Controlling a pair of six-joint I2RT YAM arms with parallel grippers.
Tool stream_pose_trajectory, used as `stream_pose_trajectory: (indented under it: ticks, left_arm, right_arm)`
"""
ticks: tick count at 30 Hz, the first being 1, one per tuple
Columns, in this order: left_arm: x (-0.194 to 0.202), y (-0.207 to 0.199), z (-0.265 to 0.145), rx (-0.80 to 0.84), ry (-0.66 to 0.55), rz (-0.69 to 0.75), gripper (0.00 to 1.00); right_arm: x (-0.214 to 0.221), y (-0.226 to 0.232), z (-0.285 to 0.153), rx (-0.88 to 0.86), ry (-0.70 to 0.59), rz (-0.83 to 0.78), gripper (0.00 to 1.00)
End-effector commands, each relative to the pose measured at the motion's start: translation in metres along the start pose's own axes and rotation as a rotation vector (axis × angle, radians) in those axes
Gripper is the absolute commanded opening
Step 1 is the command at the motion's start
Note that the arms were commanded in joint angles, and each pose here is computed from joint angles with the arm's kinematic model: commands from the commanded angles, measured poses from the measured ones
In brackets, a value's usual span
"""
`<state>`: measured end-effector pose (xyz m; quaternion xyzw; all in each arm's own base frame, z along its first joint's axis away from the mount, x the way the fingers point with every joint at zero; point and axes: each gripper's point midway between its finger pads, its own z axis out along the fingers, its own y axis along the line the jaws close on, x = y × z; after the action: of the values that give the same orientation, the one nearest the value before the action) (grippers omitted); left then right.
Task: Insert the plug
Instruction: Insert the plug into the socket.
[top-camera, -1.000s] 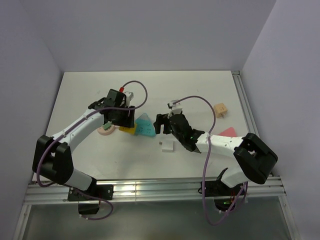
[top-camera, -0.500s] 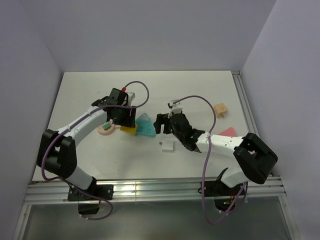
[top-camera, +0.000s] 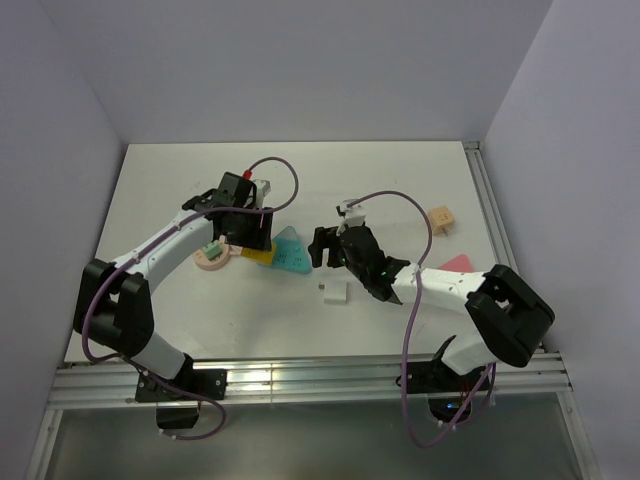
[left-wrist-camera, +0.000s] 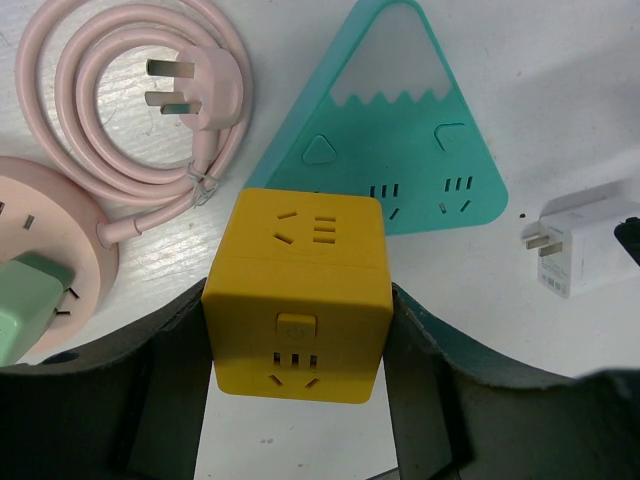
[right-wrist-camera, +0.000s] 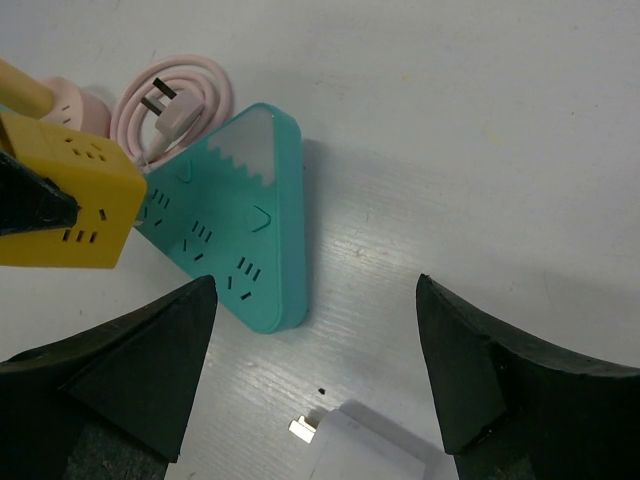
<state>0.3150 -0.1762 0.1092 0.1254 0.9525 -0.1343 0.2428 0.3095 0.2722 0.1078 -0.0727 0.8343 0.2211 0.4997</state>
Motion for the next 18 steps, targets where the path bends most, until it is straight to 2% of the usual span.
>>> stream_pose_trajectory:
  ticks: [1,18]
  left_arm:
    - [-0.023,-0.003,-0.009,0.002,-0.063,-0.001,0.00]
    - [-0.020,0.000,0.002,-0.030,-0.055,-0.013,0.00]
  right_arm:
    - [-0.024,0.009,0.005,-0.017,-0.048,0.028,0.87]
    - [-0.024,0.009,0.006,-0.024,-0.044,0.042,0.86]
